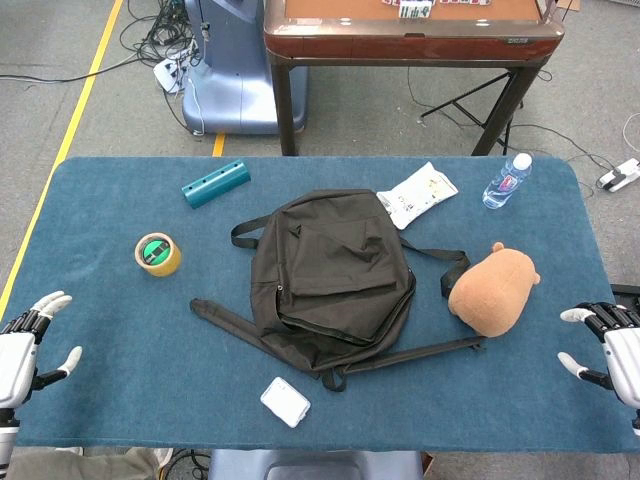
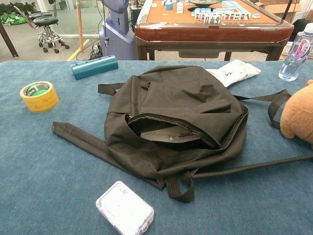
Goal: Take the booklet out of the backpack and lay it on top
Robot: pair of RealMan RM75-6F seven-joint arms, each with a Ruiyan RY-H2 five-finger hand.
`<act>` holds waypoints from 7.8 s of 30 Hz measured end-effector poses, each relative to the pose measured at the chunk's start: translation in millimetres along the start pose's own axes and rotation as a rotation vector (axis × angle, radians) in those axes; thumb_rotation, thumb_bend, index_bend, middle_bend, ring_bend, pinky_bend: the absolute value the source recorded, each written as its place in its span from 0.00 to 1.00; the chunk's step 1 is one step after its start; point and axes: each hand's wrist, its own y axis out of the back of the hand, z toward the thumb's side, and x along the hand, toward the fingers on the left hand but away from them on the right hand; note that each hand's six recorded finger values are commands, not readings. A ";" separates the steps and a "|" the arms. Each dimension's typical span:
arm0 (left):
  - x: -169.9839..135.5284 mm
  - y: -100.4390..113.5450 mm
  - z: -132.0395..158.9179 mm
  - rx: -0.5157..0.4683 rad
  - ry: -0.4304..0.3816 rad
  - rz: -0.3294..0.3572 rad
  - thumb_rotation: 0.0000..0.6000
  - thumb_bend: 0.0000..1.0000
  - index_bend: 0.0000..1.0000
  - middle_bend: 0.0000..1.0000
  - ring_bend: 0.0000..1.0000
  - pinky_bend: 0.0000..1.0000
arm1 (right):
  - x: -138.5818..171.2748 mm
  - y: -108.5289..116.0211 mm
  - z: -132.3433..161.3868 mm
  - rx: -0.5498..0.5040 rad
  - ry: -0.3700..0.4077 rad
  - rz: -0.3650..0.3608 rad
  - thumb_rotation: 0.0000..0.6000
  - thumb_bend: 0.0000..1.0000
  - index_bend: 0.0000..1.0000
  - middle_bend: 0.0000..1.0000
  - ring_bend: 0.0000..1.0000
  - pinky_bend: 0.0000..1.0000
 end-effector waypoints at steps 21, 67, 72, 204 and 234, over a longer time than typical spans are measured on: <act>13.3 -8.7 17.7 -0.011 -0.100 -0.069 1.00 0.33 0.22 0.16 0.22 0.26 | -6.5 10.8 -3.2 -0.008 -0.001 -0.045 1.00 0.12 0.37 0.35 0.27 0.33; 128.7 -162.3 299.9 -0.025 -0.621 -0.434 1.00 0.32 0.30 0.24 0.26 0.24 | -27.3 11.4 13.1 -0.012 0.047 -0.006 1.00 0.13 0.37 0.35 0.26 0.33; 138.6 -161.6 313.8 -0.121 -0.558 -0.425 1.00 0.32 0.36 0.27 0.30 0.24 | -28.1 10.1 13.6 -0.014 0.053 0.003 1.00 0.13 0.37 0.35 0.26 0.33; 209.7 -98.7 267.7 -0.357 0.045 -0.244 1.00 0.37 0.63 0.66 0.65 0.53 | -201.7 -213.0 315.3 0.105 0.669 0.132 1.00 0.25 0.36 0.32 0.23 0.33; 211.5 -93.4 262.6 -0.362 0.056 -0.243 1.00 0.37 0.62 0.65 0.64 0.53 | -193.6 -186.8 317.7 0.066 0.734 0.041 1.00 0.41 0.80 0.63 0.50 0.52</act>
